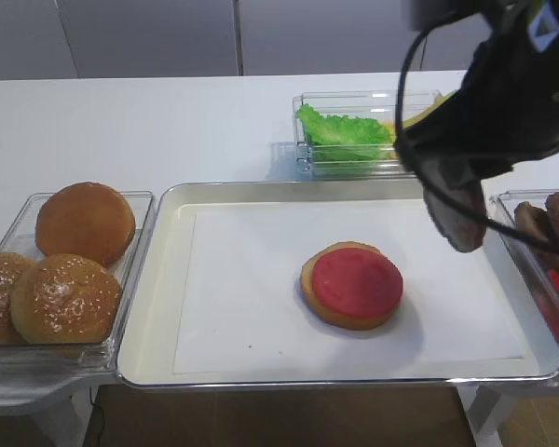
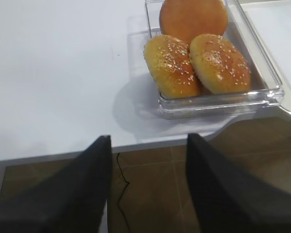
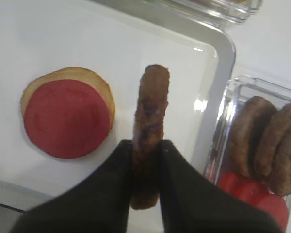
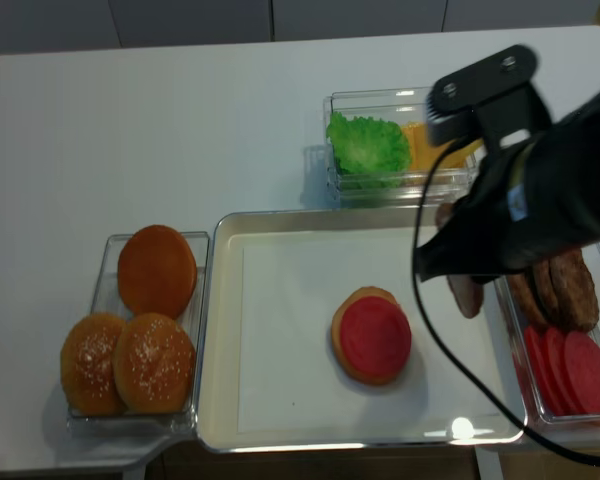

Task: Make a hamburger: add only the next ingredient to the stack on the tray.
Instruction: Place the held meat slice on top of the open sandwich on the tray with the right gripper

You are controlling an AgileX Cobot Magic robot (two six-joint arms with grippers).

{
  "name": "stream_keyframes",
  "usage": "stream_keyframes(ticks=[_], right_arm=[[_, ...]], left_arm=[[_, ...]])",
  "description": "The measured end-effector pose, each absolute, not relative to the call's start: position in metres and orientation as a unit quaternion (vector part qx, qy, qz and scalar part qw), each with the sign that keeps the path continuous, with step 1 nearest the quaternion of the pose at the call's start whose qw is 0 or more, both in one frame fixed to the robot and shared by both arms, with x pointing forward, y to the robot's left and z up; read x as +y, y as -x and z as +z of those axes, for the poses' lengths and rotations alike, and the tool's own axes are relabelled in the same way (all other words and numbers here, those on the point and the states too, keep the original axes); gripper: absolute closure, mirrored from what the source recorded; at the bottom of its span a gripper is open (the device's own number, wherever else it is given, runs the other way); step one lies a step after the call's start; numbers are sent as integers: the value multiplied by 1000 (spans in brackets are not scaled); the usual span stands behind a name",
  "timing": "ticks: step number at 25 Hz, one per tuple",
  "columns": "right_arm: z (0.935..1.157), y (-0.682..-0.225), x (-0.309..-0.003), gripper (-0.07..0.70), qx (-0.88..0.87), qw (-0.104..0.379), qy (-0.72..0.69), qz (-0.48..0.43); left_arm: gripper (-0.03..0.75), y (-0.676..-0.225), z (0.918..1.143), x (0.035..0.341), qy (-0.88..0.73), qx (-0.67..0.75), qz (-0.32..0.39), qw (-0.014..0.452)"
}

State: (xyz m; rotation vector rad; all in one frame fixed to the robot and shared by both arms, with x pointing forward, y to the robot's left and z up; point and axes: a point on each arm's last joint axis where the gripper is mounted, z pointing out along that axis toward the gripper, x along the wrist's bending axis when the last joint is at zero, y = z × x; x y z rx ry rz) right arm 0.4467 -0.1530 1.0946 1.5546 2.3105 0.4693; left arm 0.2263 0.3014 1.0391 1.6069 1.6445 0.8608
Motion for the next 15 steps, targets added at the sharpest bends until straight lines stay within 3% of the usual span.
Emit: stream_keyframes(ticks=[9,15], right_arm=[[1062,-461,-112,510,839,156,-502,141],[1050,-467,-105,510,844,153,-499,125]], left_arm=[[347,-226,1039,301,-616,631,330,337],[347,-226,1039,301,-616,631,330,337]])
